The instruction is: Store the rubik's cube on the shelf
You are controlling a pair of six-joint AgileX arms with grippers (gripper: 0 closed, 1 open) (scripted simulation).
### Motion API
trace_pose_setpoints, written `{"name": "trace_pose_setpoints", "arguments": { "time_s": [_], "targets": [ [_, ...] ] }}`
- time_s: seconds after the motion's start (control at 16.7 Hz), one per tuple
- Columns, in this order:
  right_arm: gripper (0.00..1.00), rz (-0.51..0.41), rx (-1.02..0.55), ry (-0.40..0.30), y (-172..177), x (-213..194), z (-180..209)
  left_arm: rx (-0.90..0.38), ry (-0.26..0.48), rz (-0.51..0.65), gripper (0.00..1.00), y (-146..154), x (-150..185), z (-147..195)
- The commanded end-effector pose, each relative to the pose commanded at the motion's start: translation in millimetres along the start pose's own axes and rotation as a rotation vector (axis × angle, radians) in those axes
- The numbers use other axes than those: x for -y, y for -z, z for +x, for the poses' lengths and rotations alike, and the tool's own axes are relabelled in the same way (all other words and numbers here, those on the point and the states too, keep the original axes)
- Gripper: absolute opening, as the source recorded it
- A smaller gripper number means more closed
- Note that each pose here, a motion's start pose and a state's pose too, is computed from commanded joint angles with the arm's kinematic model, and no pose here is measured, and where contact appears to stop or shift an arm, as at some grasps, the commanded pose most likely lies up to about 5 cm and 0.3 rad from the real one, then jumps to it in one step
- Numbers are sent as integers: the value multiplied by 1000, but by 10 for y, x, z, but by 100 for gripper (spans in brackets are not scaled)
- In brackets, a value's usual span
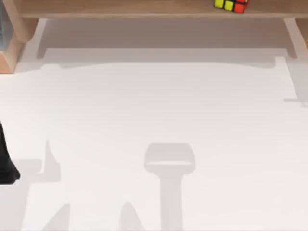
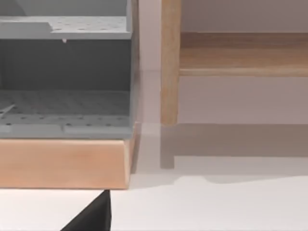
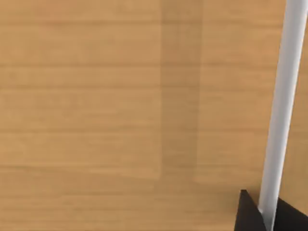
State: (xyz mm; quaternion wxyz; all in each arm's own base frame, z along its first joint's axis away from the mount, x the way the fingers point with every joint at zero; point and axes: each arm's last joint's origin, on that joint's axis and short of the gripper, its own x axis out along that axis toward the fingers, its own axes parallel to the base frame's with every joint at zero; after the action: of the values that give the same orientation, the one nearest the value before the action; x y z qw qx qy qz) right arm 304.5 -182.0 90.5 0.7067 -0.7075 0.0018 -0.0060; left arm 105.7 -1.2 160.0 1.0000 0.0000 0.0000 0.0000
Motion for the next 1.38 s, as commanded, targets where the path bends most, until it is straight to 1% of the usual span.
{"name": "trace_pose_setpoints", "arguments": {
  "time_s": [0.12,0.36,0.48,0.54,0.66,0.72,0.84,1.14,1.38],
  "targets": [
    [0,6,-1,-10,-22,-23,82,0,0,0,100,0,0,0],
    [0,9,-7,-14,-10,-29,72,0,0,0,100,0,0,0],
    [0,16,-8,-28,-21,-67,174,0,0,0,100,0,0,0],
    [0,14,-7,-24,-12,-58,258,0,0,0,100,0,0,0],
    [0,-3,-4,8,24,17,465,0,0,0,100,0,0,0],
    [0,-3,-4,10,31,29,554,0,0,0,100,0,0,0],
    [0,7,-5,-9,1,-16,675,0,0,0,100,0,0,0],
    [0,13,-13,-15,15,-32,679,0,0,0,100,0,0,0],
    [0,11,-12,-12,27,-33,907,0,0,0,100,0,0,0]
  ]
}}
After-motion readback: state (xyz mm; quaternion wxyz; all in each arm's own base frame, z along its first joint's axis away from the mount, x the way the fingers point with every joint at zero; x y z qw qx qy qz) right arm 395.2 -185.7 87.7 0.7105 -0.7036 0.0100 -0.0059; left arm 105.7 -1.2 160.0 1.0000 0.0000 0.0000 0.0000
